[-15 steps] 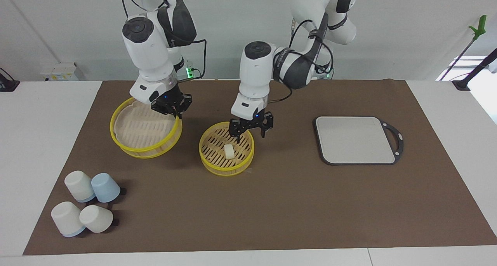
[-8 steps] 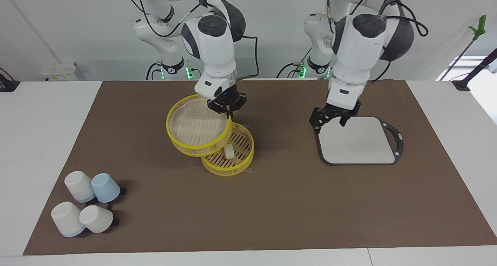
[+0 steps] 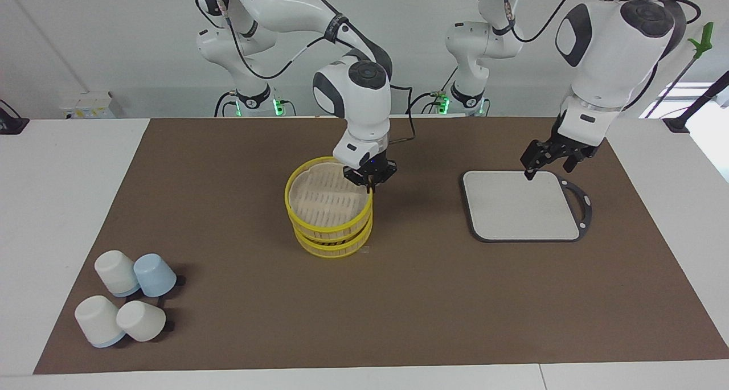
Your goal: Place bun in steamer
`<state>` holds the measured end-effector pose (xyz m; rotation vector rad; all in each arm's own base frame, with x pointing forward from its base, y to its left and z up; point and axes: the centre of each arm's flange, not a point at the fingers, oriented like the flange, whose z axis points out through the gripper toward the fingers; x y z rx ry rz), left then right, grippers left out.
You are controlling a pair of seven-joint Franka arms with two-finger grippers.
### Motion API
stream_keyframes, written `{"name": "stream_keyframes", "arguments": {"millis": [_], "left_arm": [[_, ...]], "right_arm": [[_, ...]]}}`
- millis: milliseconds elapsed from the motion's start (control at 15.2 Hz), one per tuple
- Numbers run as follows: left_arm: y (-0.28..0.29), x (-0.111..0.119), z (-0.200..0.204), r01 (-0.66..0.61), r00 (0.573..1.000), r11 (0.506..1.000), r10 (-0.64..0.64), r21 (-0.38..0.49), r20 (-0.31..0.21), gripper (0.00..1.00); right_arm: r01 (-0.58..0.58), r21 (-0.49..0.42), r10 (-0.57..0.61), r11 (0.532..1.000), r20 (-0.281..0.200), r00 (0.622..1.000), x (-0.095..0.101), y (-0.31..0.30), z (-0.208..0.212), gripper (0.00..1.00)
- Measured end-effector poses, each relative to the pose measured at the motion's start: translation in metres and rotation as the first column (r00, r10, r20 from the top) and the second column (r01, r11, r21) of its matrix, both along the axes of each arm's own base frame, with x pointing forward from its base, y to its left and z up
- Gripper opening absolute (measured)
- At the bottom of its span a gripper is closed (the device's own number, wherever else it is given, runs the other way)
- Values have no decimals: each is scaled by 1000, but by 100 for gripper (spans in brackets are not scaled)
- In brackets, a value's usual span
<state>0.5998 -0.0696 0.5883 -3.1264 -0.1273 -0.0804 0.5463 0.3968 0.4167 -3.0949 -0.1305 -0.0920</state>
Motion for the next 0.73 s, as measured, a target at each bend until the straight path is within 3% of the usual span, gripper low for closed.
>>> {"name": "stream_keyframes", "arguments": {"millis": [725], "left_arm": [[31,-36,12,52,999,999,-52,-3,-18,100]], "right_arm": [[7,14,-7,1000,13,1000,3,-4,-22,9]]}}
